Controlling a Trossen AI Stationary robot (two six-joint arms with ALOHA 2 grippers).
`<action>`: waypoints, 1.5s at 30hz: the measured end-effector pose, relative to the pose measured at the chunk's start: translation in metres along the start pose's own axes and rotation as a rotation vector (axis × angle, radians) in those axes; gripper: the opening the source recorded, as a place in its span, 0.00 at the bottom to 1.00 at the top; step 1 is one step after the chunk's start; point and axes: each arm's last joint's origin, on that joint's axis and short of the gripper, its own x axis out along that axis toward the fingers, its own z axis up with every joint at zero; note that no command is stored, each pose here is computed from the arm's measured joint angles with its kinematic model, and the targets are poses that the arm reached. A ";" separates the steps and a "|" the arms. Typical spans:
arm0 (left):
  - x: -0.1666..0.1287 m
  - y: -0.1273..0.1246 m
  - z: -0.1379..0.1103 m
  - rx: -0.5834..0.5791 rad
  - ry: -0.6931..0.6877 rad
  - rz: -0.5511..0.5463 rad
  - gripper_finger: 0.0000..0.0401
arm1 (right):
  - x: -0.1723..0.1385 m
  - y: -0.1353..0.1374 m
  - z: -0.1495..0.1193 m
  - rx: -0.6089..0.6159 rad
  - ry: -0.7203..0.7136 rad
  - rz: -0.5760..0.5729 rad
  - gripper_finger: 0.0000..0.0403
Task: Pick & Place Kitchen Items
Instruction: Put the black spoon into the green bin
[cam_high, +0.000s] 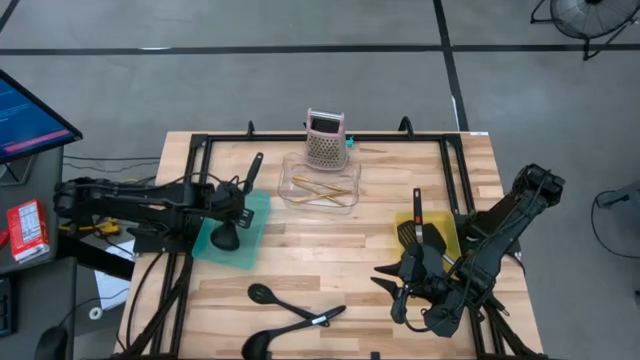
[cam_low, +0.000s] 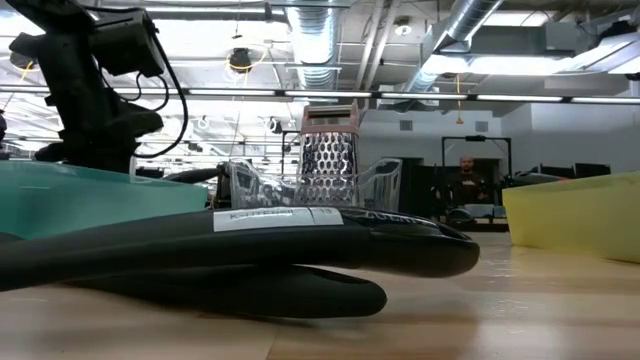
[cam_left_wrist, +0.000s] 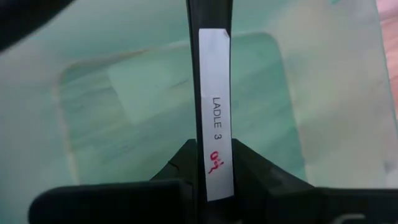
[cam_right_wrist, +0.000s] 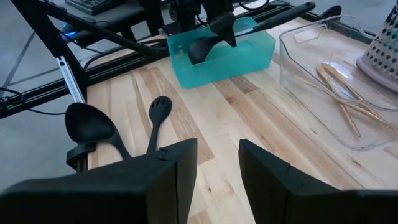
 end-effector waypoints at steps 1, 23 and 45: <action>0.000 0.000 0.000 0.000 0.001 -0.002 0.12 | 0.000 0.000 0.000 0.000 0.000 0.000 0.29; 0.000 -0.003 0.001 0.062 0.011 -0.047 0.56 | 0.000 0.000 0.000 0.001 0.000 0.000 0.29; 0.000 -0.005 0.000 0.097 0.036 -0.082 0.72 | 0.000 0.000 0.000 0.001 0.000 0.000 0.29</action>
